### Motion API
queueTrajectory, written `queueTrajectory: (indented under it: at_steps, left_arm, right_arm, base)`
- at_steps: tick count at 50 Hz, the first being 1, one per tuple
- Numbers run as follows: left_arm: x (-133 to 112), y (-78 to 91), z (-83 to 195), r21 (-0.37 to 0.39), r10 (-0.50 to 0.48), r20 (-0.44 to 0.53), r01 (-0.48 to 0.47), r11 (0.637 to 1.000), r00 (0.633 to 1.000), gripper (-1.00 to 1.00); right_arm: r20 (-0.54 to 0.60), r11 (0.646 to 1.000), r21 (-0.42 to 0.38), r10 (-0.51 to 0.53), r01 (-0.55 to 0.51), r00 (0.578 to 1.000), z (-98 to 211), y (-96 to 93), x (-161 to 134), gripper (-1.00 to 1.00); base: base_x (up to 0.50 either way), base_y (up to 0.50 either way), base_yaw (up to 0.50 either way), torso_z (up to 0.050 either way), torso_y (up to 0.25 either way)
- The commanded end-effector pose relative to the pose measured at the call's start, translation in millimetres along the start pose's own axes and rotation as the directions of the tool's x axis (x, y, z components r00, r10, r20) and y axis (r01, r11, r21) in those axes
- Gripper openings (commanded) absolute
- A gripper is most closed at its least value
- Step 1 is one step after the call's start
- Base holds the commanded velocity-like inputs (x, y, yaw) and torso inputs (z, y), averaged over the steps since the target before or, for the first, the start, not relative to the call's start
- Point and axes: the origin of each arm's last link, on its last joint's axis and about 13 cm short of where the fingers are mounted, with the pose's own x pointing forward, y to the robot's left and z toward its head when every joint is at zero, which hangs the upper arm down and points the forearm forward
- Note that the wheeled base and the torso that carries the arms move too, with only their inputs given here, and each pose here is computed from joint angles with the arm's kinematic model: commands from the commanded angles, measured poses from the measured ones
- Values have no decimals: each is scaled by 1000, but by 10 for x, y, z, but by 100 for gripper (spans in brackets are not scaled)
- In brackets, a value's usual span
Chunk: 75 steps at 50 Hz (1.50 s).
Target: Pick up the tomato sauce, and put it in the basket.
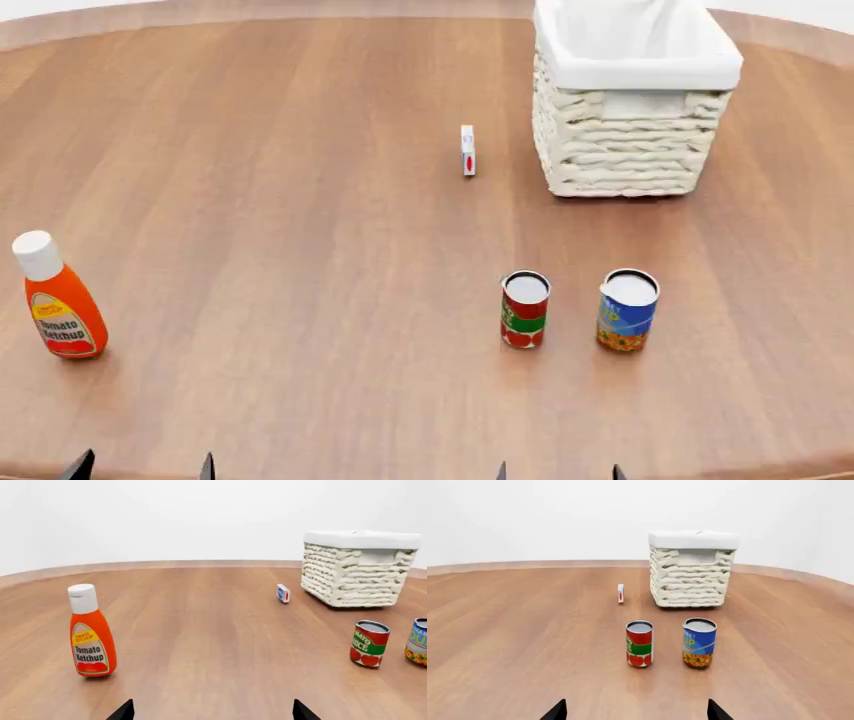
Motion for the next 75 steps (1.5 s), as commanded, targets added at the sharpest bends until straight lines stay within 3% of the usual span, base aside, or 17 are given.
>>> queueTrajectory:
  at_steps: [1,8,13,20,24,26,28,32,39,41,43,46,48,55,61,63,75]
  left_arm:
    - [-6,1,-9,0,0,0,0,1000,1000,100]
    - [38,-23,195,17,-21,72,20,1000,997,100]
    - [10,-15,352,18,-9,108,7,1000,994,100]
    - [-177,32,728,-22,-10,208,14,1000,978,100]
    - [-306,47,857,-30,-13,244,21,999,970,100]
    - [-378,45,924,-35,-15,261,25,999,965,100]
    - [-413,53,955,-45,-13,274,26,999,962,100]
    - [-422,56,971,-45,-9,278,23,999,961,100]
    - [-403,61,1025,-47,-10,291,25,999,957,100]
    - [-393,62,1024,-43,-9,293,22,999,956,100]
    - [-381,65,1014,-46,-10,288,24,999,958,100]
    - [-389,60,1009,-49,-19,285,35,998,958,100]
    - [-390,60,1004,-53,-20,282,37,998,959,100]
    - [-404,67,1043,-50,-21,294,37,998,956,100]
    - [-423,85,1038,-47,-19,300,35,998,954,100]
    - [-424,91,1038,-52,-16,299,34,998,954,100]
    - [-394,110,1036,-64,-10,295,30,998,956,100]
  right_arm:
    - [0,1000,0,0,0,1000,0,3,0,100]
    - [46,998,-60,-21,23,999,221,7,16,100]
    - [77,999,-38,-8,11,997,391,18,-11,100]
    - [178,996,-81,-24,39,984,777,24,-155,100]
    - [172,994,-104,-15,33,985,818,56,-288,100]
    - [185,997,-73,-4,17,983,859,64,-336,100]
    - [190,993,-108,-20,42,982,903,79,-391,100]
    - [169,994,-105,-17,36,985,954,93,-439,100]
    - [260,992,-130,27,7,965,1100,96,-509,100]
    - [237,995,-95,32,-9,971,1108,85,-520,100]
    - [260,992,-127,44,-11,964,1106,79,-525,100]
    - [239,997,-76,23,-5,971,1111,62,-530,100]
    - [276,991,-130,46,-10,960,1109,55,-530,100]
    - [267,992,-127,31,3,963,1139,67,-547,100]
    - [277,988,-145,99,-60,956,1119,68,-566,100]
    - [261,993,-99,85,-61,962,1114,65,-570,100]
    - [258,995,-80,74,-55,963,1128,41,-553,100]
  base:
    - [0,0,0,0,0]
    - [0,0,0,0,0]
    - [0,0,0,0,0]
    - [0,0,0,0,0]
    - [0,0,0,0,0]
    - [0,0,0,0,0]
    - [0,0,0,0,0]
    - [0,0,0,0,0]
    - [0,0,0,0,0]
    - [0,0,0,0,0]
    - [0,0,0,0,0]
    - [0,0,0,0,0]
    - [0,0,0,0,0]
    - [0,0,0,0,0]
    - [33,0,0,0,0]
    - [445,0,0,0,0]
    - [500,0,0,0,0]
